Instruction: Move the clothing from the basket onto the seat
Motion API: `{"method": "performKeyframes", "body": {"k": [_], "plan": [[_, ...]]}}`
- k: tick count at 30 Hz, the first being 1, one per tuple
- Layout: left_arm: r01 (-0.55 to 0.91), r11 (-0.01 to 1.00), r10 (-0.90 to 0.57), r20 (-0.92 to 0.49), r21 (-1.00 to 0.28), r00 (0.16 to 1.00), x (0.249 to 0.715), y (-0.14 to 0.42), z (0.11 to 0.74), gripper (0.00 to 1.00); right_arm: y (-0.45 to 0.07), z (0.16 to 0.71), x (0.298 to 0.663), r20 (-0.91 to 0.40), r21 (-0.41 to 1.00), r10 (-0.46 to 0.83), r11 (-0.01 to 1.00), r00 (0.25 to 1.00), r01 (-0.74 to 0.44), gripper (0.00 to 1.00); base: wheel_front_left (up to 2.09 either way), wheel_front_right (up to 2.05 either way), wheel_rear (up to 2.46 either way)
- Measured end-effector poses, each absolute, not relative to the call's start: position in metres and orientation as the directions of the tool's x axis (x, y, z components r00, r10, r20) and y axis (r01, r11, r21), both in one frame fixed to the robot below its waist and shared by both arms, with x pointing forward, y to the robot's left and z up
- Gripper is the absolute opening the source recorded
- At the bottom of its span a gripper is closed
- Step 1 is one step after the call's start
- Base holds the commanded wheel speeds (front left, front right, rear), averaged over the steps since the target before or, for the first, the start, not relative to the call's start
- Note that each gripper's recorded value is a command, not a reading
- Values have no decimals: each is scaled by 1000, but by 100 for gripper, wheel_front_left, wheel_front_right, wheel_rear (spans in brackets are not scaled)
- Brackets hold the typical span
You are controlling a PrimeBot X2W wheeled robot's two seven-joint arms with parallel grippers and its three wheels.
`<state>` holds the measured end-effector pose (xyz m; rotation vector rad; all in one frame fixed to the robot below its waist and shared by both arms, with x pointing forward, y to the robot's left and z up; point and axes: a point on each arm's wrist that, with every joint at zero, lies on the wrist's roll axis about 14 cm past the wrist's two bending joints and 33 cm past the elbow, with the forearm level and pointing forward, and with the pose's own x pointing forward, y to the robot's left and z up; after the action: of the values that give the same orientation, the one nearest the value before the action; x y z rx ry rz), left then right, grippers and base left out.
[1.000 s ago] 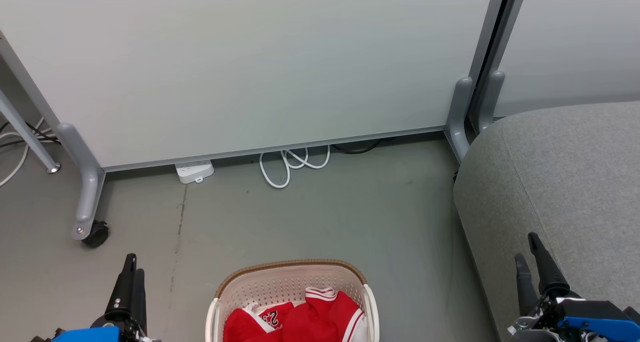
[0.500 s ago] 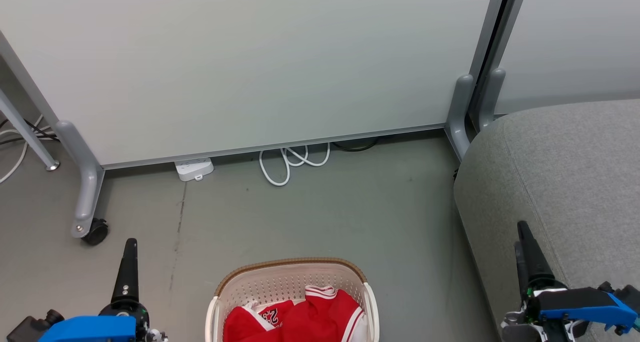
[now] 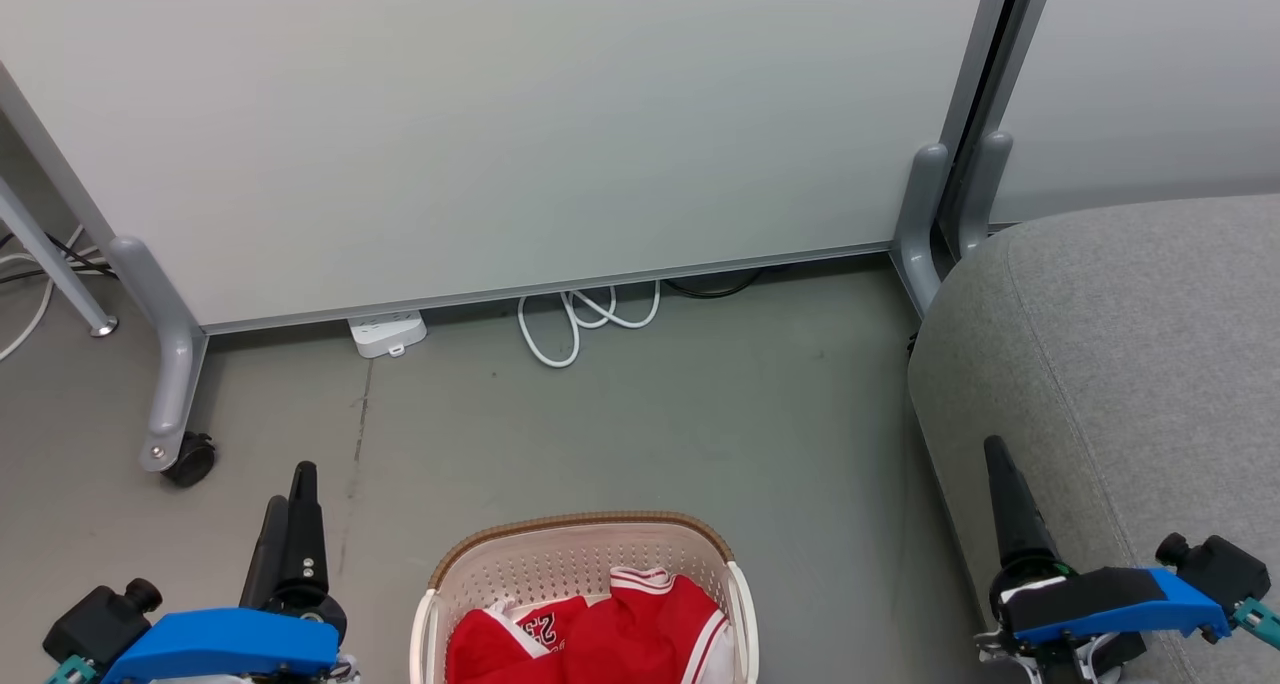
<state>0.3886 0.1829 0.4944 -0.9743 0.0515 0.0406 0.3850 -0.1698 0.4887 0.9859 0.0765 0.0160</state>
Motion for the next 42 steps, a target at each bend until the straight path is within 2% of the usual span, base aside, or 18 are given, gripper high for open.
{"method": "performKeyframes", "body": {"k": [19,42], "plan": [[-27,759,4,-36,-651,999,390,177,496,100,-157,484,386,-55,665,79,747,995,-23,100,0,0,0],[17,902,-20,0,-432,1000,388,169,499,100,-139,485,384,-30,461,138,881,990,-109,100,0,0,0]]}}
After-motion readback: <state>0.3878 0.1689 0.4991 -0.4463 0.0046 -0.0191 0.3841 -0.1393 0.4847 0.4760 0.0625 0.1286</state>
